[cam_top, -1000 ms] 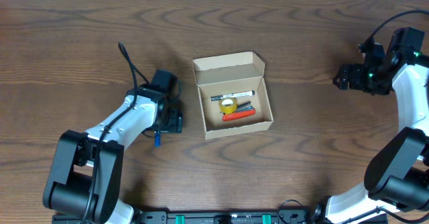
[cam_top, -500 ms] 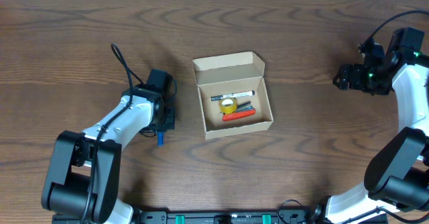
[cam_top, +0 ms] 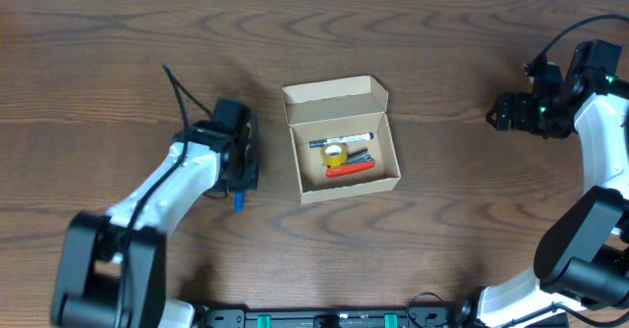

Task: Pack container
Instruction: 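Carry the blue marker into the box and release with left gripper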

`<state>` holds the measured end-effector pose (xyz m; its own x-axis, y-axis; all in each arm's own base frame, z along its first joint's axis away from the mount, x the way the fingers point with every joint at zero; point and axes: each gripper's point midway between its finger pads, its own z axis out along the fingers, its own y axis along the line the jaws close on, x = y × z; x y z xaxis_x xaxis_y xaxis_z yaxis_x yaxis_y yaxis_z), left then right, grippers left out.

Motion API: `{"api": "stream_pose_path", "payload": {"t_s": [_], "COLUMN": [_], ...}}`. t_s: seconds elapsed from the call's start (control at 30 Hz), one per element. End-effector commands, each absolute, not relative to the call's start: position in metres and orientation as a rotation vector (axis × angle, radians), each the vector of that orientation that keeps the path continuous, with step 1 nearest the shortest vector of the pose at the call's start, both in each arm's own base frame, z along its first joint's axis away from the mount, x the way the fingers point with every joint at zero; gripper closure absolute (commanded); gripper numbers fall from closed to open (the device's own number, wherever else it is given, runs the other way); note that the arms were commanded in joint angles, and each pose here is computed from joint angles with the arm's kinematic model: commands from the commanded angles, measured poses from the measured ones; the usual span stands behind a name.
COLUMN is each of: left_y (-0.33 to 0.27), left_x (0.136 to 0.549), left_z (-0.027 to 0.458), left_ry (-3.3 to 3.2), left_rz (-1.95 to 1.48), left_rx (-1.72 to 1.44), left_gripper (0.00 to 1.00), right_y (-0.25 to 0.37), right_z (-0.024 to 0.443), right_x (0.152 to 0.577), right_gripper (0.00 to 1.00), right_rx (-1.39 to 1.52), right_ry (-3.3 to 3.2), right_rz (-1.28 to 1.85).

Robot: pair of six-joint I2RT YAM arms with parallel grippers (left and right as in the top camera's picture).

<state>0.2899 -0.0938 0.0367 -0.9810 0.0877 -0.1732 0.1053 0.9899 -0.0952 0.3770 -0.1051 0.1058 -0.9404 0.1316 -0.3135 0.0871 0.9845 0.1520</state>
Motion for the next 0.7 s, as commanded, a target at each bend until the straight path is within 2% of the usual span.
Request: {"api": "stream_pose_path", "payload": {"t_s": [0.0, 0.13, 0.33, 0.53, 0.67], "left_y": [-0.123, -0.158, -0.208, -0.251, -0.268], "left_x": [0.323, 0.322, 0.295, 0.265, 0.264], "left_z": [0.112, 0.168, 0.198, 0.196, 0.183], "left_ry": [2.705, 2.491, 2.236, 1.94, 1.887], "left_rz": [-0.322, -0.428, -0.36, -0.324, -0.329], "left_rx": [0.396, 0.763, 1.288, 1.692, 1.771], "left_gripper": [0.94, 0.94, 0.95, 0.94, 0.94], "right_y": [-0.1, -0.1, -0.097, -0.097, -0.098], "right_z": [0.105, 0.105, 0.106, 0.106, 0.106], "right_x": [0.378, 0.379, 0.38, 0.38, 0.381], "right_gripper": [0.11, 0.11, 0.12, 0.13, 0.13], "right_rx": [0.133, 0.132, 0.128, 0.127, 0.127], "right_ry": [2.801, 2.797, 2.79, 2.788, 2.784], "right_rz": [0.211, 0.214, 0.237, 0.236, 0.234]}}
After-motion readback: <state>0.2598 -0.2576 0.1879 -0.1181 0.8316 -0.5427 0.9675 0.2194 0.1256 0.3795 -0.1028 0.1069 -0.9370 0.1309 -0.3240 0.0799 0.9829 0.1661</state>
